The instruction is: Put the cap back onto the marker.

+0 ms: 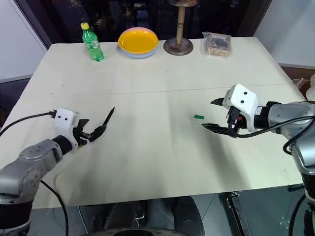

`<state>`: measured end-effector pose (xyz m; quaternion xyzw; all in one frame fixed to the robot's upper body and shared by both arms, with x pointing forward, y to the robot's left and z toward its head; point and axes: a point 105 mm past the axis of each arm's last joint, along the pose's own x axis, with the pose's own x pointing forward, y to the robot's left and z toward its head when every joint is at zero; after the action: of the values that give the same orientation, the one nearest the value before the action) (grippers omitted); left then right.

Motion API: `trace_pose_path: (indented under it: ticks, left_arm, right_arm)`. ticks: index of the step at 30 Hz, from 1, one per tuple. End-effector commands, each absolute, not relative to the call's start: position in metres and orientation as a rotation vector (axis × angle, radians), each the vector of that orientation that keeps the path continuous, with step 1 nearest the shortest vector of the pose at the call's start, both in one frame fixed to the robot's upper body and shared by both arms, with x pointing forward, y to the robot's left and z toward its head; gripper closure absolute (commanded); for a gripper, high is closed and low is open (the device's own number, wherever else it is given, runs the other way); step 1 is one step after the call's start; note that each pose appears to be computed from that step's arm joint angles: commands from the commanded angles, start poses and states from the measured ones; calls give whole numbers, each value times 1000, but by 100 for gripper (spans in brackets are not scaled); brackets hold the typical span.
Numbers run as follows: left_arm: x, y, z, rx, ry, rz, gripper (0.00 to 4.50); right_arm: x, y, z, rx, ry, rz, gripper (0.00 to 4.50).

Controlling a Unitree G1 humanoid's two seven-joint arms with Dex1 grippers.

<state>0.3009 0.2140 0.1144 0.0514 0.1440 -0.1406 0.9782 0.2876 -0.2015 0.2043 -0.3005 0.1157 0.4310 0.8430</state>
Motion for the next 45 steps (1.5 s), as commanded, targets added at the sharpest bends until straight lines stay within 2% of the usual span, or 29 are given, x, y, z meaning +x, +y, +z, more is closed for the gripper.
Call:
trace_pose_path:
  ticks: [1, 11, 25, 28, 33, 34, 42, 45]
  left_arm:
    - [307, 212, 113, 125, 259, -266, 46]
    - [320, 202, 104, 113, 263, -267, 46]
    - [319, 197, 77, 106, 367, -260, 46]
    - [319, 197, 74, 103, 384, -258, 132]
    - [318, 199, 70, 92, 406, -250, 400]
    - [318, 199, 69, 89, 408, -249, 441]
    - [319, 199, 70, 87, 414, -260, 447]
    - [321, 190, 90, 113, 339, -321, 447]
  right_arm:
    - [283, -199, 217, -652, 194, 896, 27]
    - [277, -197, 214, -640, 204, 890, 27]
    - [273, -201, 215, -648, 209, 870, 27]
    - [273, -201, 216, -653, 209, 868, 21]
    - [273, -202, 218, -659, 207, 864, 21]
    - [273, -202, 218, -660, 207, 864, 21]
    - [275, -203, 218, -662, 206, 856, 21]
    - [280, -203, 214, -617, 191, 842, 21]
